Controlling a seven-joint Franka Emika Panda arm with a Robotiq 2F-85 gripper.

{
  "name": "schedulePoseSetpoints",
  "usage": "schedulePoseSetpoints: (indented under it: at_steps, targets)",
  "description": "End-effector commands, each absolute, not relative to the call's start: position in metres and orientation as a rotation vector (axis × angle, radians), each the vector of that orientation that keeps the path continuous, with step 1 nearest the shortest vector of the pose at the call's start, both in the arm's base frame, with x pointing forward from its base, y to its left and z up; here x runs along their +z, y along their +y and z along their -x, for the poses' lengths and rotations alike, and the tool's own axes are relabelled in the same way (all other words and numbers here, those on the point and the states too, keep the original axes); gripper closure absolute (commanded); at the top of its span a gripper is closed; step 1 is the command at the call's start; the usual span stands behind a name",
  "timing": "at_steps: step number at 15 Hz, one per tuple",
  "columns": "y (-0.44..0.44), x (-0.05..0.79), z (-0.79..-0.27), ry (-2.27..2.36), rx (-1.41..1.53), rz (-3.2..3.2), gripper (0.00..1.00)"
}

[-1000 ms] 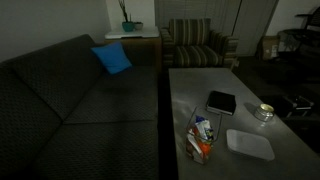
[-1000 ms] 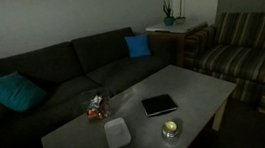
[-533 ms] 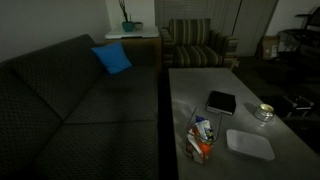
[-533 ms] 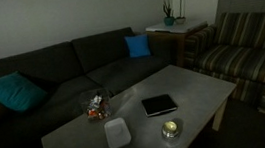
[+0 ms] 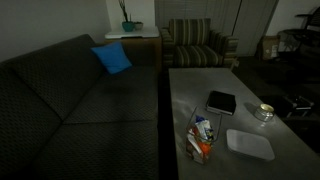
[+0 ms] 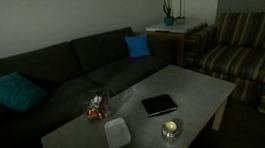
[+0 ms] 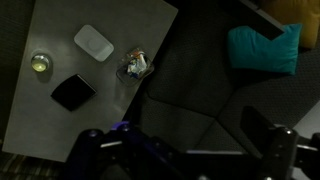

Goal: Put the white lid on top of the clear container

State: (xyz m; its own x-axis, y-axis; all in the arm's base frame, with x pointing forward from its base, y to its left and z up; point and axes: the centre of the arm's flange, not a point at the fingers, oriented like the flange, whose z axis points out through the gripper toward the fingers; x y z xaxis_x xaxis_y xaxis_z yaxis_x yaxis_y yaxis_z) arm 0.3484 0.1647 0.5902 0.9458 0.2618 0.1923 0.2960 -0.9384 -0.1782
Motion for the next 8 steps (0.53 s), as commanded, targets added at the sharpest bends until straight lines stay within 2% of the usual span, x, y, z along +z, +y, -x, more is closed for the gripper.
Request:
schedulePoseSetpoints:
  at_steps: [1, 8]
  targets:
    - [0.165, 0.590, -0.348, -0.420, -0.245, 2.895, 0.00]
    - [0.140, 0.524, -0.392, -0.389, -0.238, 2.853, 0.00]
